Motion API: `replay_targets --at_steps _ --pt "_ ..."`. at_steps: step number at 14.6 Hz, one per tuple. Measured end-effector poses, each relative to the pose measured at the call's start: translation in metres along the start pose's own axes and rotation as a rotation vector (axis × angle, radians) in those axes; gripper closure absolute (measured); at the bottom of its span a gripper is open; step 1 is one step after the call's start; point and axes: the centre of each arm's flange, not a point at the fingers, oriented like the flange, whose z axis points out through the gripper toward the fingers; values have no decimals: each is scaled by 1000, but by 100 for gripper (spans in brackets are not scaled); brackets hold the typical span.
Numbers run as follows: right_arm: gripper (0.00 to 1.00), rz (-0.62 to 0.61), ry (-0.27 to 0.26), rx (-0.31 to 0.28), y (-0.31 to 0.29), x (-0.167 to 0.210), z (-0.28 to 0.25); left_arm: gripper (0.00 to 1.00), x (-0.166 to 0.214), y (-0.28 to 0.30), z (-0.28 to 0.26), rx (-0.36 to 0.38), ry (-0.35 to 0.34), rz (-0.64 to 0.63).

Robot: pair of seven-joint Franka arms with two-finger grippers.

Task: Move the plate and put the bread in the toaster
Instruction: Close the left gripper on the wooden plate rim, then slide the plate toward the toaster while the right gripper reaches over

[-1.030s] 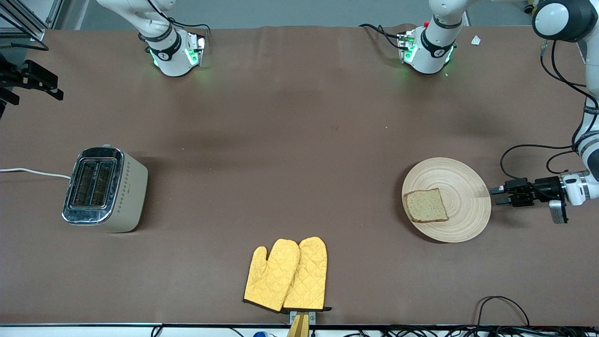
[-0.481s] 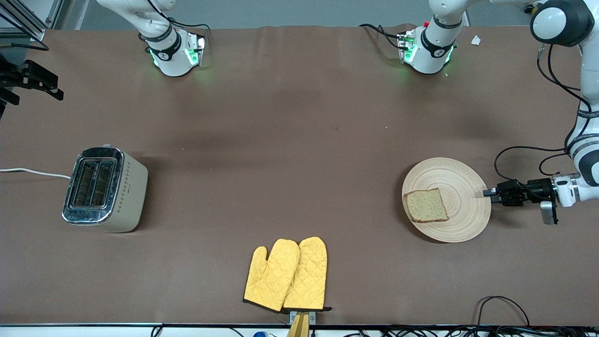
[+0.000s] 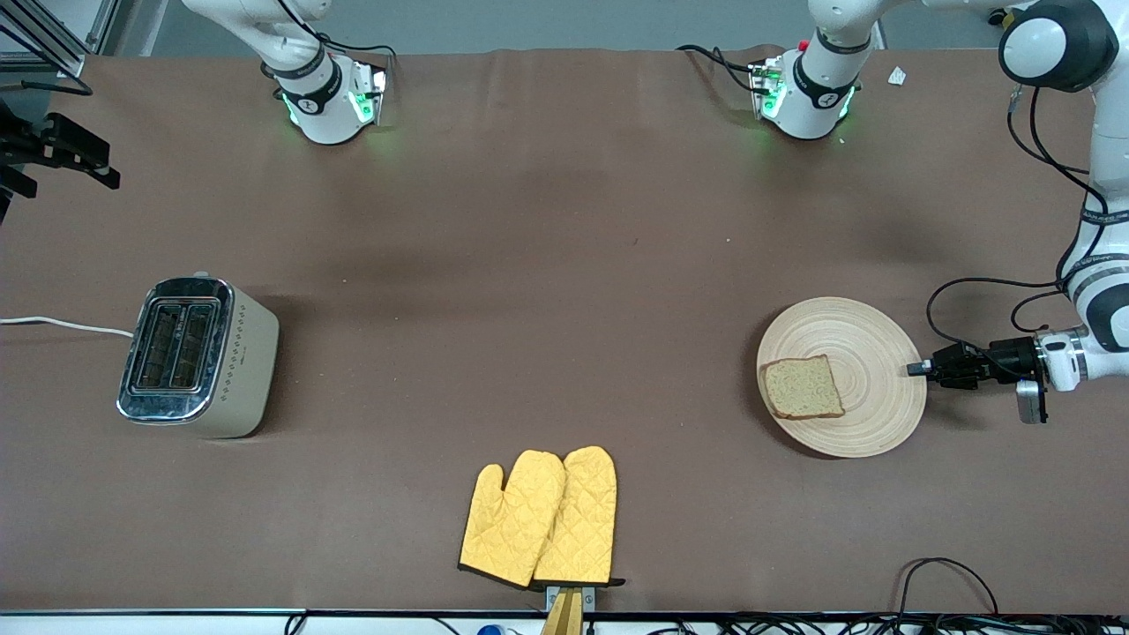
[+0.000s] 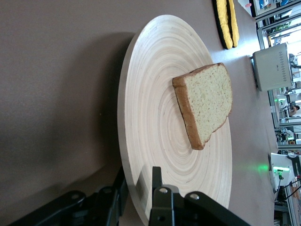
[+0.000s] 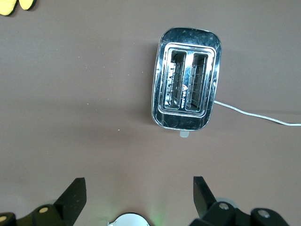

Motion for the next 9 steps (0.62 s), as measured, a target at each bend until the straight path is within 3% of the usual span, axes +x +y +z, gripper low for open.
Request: replay_targets --at_steps 2,9 --pt "0 0 0 0 0 0 0 85 -1 -2 4 -17 11 -31" --pt "0 0 -1 0 0 0 0 89 17 16 18 -68 3 -116"
